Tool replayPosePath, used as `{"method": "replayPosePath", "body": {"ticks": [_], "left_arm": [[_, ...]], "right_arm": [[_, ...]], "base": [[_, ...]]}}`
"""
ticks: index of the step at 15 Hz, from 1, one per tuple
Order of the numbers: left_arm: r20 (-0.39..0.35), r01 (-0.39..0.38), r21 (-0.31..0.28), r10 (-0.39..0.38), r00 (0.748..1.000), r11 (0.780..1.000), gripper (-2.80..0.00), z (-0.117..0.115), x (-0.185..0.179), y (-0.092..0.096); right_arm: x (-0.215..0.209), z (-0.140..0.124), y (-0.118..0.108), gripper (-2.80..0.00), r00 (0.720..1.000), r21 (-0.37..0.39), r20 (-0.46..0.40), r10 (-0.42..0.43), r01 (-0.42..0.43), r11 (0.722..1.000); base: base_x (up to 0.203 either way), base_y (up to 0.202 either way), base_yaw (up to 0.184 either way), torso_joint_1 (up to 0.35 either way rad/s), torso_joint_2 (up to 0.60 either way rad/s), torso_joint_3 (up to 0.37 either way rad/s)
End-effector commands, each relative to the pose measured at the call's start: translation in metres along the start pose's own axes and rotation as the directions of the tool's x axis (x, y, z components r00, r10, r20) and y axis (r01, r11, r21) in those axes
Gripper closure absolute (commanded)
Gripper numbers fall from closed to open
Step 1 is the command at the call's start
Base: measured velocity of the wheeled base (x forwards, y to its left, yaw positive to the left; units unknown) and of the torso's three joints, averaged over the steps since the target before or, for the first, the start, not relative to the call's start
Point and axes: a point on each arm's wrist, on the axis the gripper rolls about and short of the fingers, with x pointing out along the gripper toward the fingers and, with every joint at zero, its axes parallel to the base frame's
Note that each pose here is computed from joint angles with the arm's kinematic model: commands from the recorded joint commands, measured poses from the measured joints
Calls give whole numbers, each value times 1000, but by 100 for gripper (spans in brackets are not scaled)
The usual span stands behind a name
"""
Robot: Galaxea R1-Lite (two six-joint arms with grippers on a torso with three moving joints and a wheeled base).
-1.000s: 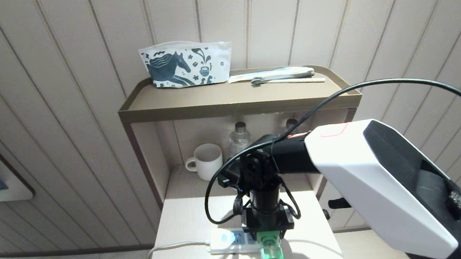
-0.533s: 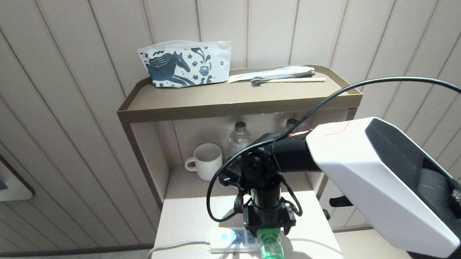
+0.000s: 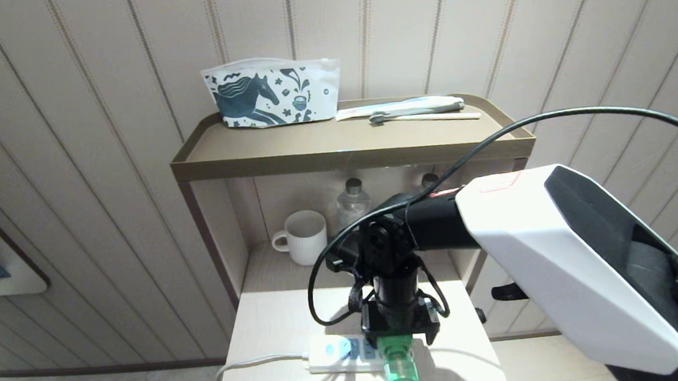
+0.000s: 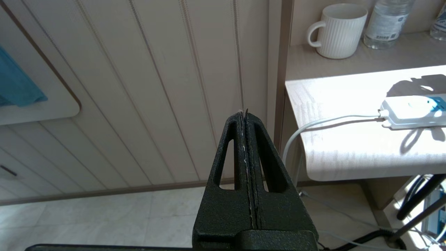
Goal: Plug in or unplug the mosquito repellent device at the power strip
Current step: Insert the plug into the socket
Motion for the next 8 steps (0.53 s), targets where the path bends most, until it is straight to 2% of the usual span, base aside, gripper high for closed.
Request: {"method": "replayPosePath", "body": {"ticks": [1, 8], "left_arm": [[0, 0, 1, 0, 1000, 1000, 0, 0, 0, 0], [-2, 1, 1, -1, 1000, 1000, 0, 0, 0, 0]], "right_arm": [[-17, 0, -2, -280, 999, 6, 27, 29, -29, 1000], [-34, 0, -1, -280, 994, -6, 75, 81, -81, 997]], "base": [[0, 0, 0, 0, 0, 0], [0, 0, 0, 0, 0, 0]]}}
